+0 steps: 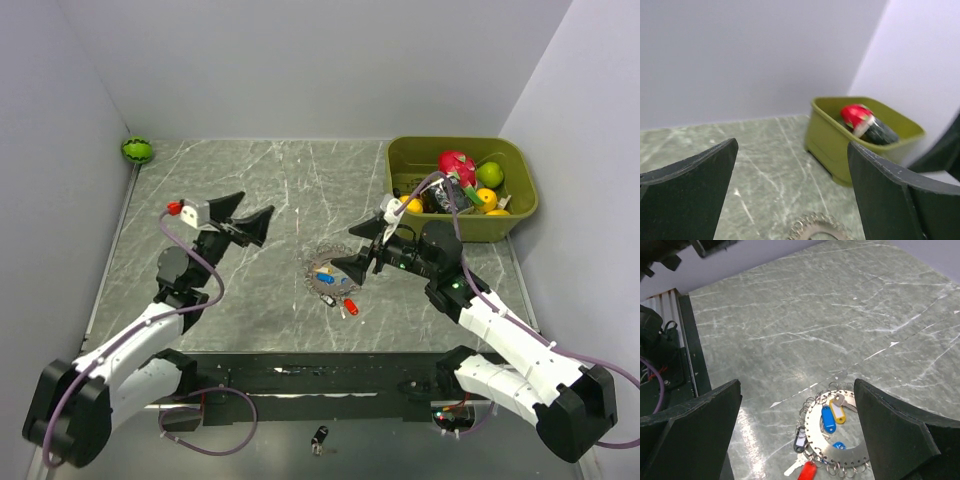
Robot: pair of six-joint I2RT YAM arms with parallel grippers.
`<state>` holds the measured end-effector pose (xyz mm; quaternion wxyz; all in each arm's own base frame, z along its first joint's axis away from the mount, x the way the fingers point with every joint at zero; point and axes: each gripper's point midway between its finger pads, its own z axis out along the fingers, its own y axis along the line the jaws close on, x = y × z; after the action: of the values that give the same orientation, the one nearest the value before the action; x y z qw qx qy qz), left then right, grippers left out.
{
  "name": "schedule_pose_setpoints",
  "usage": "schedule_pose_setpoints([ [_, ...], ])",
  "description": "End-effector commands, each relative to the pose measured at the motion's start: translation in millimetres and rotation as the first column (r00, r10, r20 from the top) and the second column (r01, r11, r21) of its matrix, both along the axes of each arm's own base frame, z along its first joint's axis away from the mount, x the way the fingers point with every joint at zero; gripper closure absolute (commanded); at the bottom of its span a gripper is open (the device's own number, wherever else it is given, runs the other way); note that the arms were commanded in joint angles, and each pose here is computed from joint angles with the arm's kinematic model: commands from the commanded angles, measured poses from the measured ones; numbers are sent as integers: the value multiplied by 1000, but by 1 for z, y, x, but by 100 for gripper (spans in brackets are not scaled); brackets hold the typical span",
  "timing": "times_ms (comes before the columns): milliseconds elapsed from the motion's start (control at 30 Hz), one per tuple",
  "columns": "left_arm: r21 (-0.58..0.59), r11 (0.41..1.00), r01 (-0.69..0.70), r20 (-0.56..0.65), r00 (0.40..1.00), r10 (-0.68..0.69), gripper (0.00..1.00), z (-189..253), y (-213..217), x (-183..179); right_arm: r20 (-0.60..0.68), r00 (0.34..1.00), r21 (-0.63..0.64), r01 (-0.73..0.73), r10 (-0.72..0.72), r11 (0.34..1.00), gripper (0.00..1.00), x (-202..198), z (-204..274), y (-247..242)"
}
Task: Put the keys on the keyring
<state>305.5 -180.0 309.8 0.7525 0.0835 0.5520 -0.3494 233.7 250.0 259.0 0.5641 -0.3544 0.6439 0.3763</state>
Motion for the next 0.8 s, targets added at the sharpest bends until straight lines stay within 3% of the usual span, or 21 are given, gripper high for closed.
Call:
schedule_pose_setpoints([
  [0,-48,976,-213,-55,976,210,4,12,39,11,44,999,58,14,-17,998,0,4,26,1],
  [100,-67,949,-307,-93,949,301,4,6,58,13,21,998,50,58,-59,997,0,8,21,-4],
  [233,-36,912,-408,-185,900,395,4,-20,77,16,-61,966,21,254,-252,967,0,29,3,-25],
  [267,-24,907,-420,-200,891,407,4,-26,79,16,-89,930,9,358,-356,934,0,40,-4,-38],
  [467,5,850,-526,-279,816,507,4,-57,104,12,-167,775,-59,609,-610,791,0,56,-47,-85],
  [500,3,837,-547,-294,800,523,4,-60,108,11,-171,725,-63,668,-667,742,0,60,-51,-97],
  [600,18,791,-612,-346,738,579,4,-79,123,10,-194,644,-67,743,-740,665,0,61,-69,-116],
  [767,52,778,-626,-377,709,596,4,-99,127,8,-206,581,-52,797,-787,602,0,54,-85,-136],
])
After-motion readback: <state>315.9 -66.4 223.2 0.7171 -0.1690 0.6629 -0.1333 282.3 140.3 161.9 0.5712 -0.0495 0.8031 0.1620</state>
